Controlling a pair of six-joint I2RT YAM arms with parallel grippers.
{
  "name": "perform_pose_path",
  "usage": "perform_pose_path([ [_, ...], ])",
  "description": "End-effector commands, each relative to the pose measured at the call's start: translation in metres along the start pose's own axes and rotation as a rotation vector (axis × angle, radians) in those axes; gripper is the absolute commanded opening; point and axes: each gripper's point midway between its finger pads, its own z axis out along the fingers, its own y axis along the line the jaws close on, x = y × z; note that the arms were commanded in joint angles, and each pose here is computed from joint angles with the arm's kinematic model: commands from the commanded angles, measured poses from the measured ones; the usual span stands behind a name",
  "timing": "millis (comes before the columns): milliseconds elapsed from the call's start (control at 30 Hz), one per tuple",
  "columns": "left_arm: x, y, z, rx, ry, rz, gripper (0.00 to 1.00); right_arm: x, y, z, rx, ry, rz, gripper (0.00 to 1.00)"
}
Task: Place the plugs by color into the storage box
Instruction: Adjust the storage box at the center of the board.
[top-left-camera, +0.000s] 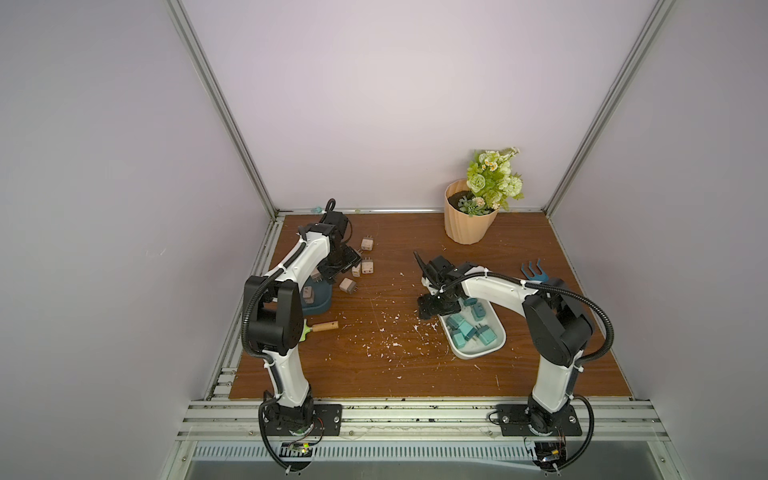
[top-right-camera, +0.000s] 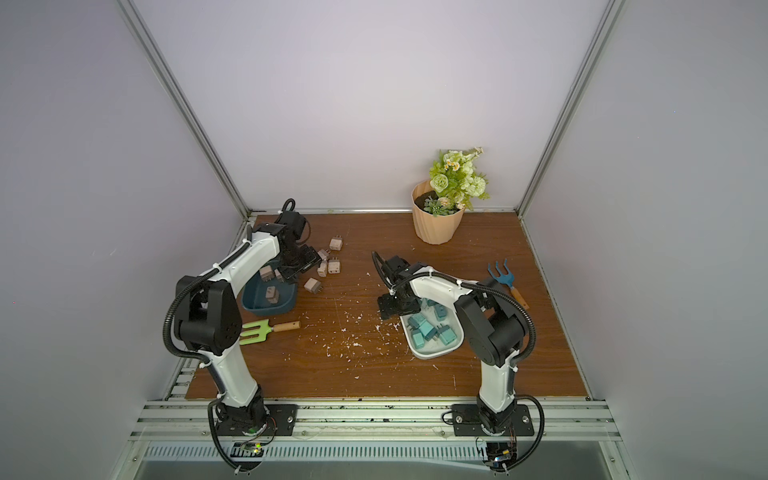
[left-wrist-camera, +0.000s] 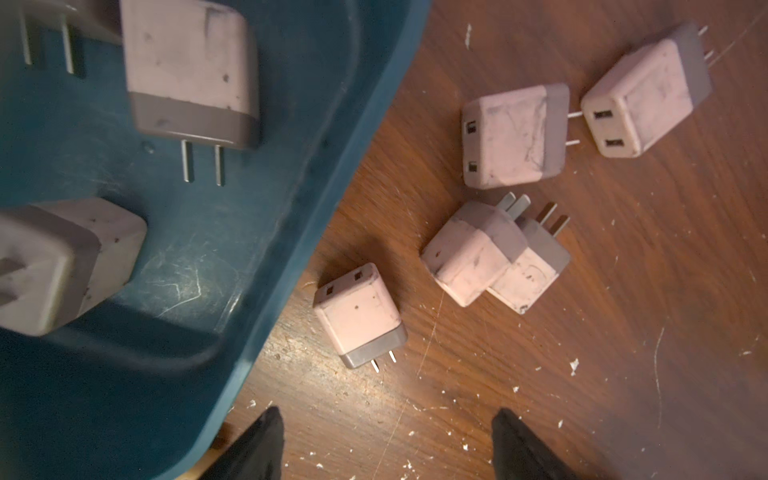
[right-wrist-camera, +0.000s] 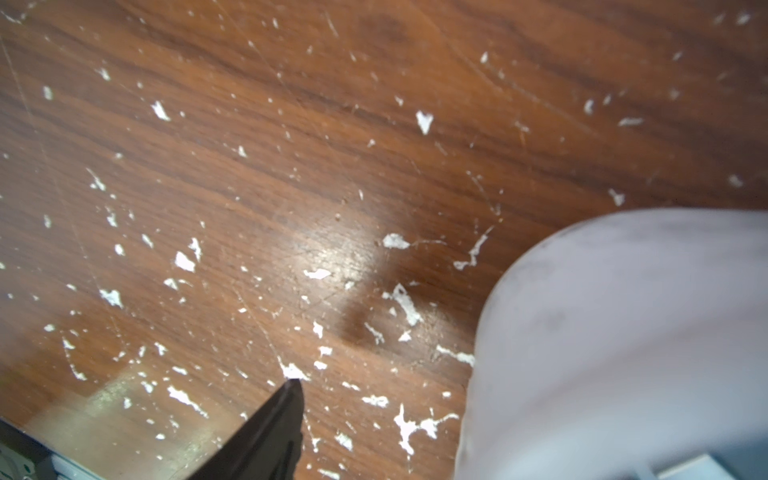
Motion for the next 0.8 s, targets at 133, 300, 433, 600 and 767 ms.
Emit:
perform_pose_path([
  [133,0.005,0.009,0.034,-0.070,0.059,-0.077,0.79,0.009,-0.005,-0.001,0.026,0.011,-0.014,0.80],
  [300,0.006,0.011,0.048,-0.087,0.071,-0.072,0.78,0.010,-0.007,-0.003,0.035,0.011,-0.017,0.80],
  [433,0.006,0.014,0.058,-0.105,0.080,-0.073,0.77,0.011,-0.008,-0.003,0.041,0.012,-0.024,0.80],
  [600,0.007,0.016,0.066,-0.112,0.082,-0.068,0.72,0.011,-0.009,-0.002,0.046,0.014,-0.031,0.80],
  [767,0.010,0.024,0.071,-0.134,0.084,-0.062,0.70,0.010,-0.008,-0.002,0.045,0.014,-0.037,0.80],
])
